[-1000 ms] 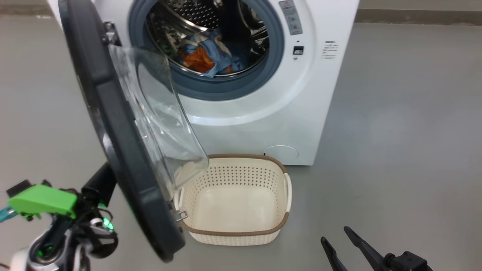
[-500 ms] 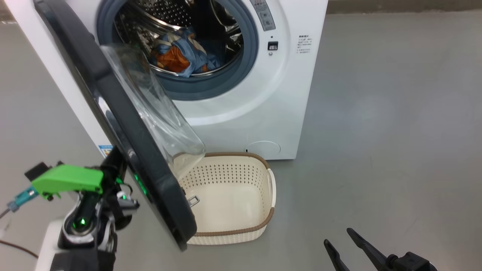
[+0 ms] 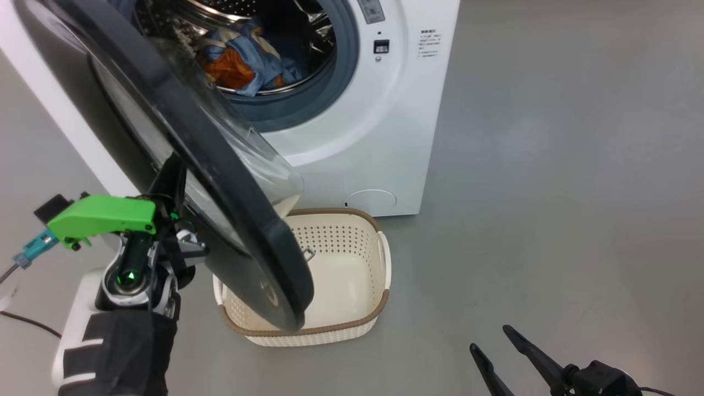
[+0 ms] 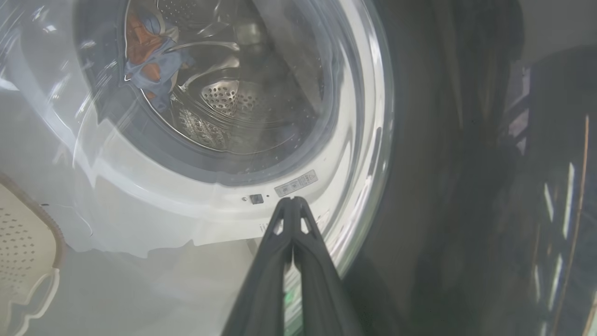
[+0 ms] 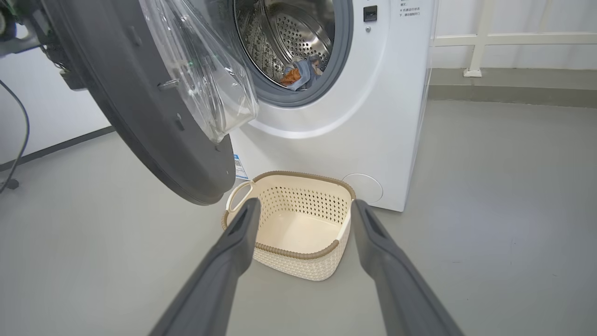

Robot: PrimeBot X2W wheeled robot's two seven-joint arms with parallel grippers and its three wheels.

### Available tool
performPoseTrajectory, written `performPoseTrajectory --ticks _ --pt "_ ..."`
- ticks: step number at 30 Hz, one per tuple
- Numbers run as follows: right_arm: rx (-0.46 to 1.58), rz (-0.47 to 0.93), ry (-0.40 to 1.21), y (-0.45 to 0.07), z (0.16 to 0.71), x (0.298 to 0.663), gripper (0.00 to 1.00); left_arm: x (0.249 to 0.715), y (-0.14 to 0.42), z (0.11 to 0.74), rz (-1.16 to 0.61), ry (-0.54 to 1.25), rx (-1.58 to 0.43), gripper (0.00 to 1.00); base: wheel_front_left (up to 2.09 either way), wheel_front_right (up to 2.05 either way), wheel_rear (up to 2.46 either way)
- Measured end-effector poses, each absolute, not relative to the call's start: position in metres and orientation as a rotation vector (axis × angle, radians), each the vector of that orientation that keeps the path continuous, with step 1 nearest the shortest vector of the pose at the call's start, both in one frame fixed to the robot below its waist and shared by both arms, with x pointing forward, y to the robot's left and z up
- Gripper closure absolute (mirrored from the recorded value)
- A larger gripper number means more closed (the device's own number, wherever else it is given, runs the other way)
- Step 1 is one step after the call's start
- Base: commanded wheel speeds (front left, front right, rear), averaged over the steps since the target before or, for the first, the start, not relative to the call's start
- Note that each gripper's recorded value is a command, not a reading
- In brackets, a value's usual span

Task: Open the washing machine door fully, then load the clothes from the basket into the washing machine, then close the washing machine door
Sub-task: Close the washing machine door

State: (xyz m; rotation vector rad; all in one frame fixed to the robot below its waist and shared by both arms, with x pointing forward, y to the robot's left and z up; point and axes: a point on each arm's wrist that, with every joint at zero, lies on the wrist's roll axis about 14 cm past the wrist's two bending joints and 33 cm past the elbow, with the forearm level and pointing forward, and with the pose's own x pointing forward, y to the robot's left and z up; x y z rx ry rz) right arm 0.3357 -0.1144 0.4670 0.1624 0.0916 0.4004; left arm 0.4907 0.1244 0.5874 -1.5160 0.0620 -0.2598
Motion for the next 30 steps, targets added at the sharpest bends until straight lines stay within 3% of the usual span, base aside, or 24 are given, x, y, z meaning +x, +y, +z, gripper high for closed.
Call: performPoseTrajectory --ticks 15,30 --pt "0.159 0.358 0.102 -0.128 0.464 0.337 0.00 0.518 0.083 0.590 -0.316 0.105 -1.531 1.00 0.00 0.00 0.00" --pt "0.151 0.343 0.130 -0.137 0.456 0.341 0.00 0.534 0.082 0.583 -0.281 0.086 -1.541 1.00 0.00 0.00 0.00"
